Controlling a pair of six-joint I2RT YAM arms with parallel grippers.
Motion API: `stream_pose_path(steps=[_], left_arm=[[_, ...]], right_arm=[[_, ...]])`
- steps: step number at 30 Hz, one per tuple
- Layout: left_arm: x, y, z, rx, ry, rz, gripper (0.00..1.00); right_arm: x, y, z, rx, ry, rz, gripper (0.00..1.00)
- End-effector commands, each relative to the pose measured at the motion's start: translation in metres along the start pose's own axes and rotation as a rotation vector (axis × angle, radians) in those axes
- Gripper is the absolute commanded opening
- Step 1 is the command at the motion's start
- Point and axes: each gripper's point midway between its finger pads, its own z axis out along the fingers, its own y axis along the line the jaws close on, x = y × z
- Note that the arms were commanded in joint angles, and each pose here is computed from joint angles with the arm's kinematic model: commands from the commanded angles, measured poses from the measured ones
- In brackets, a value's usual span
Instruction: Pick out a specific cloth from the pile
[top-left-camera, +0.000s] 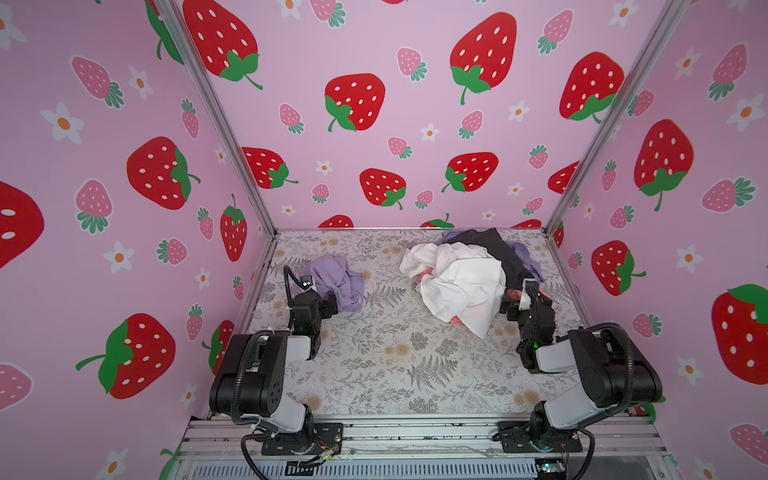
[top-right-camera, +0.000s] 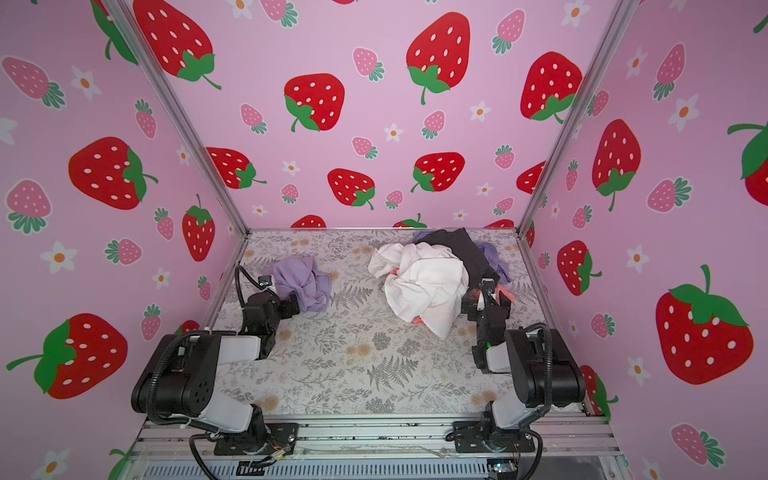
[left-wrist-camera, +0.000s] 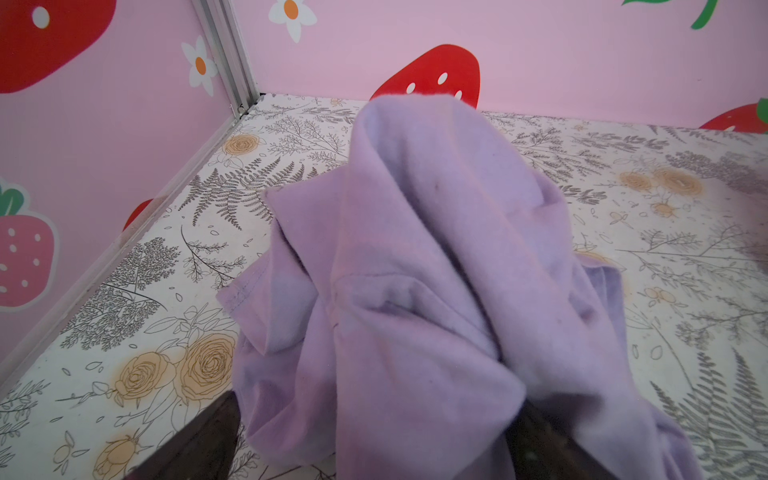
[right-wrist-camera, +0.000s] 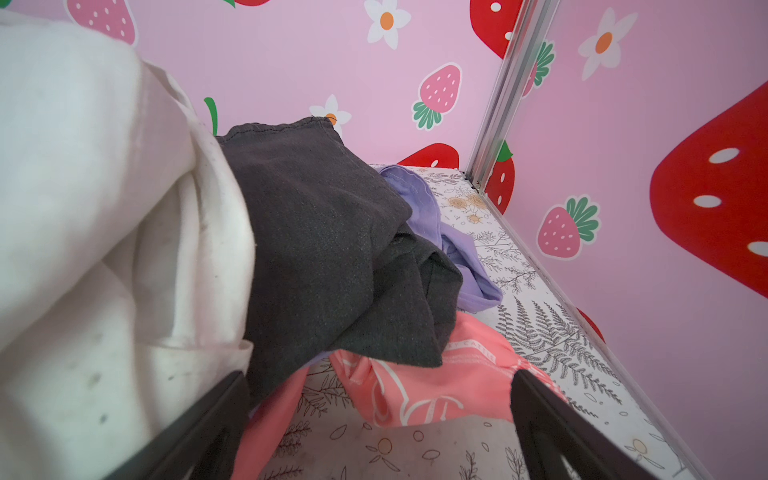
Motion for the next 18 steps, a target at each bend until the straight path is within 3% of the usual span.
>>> stream_pose_path(steps=[1, 18], left_arm=[[-0.0073, -0.0007, 0.0031, 0.004, -0.012, -0.009, 0.99], [-0.0074, -0.0006, 0.0031, 0.004, -0.012, -0.009, 0.99]], right_arm=[[-0.0080, -0.0004, 0.0018, -0.005, -0.028, -0.001, 1.00], [-0.0075, 0.0005, 0.0021, -0.009, -0.026, 0.000, 1.00]])
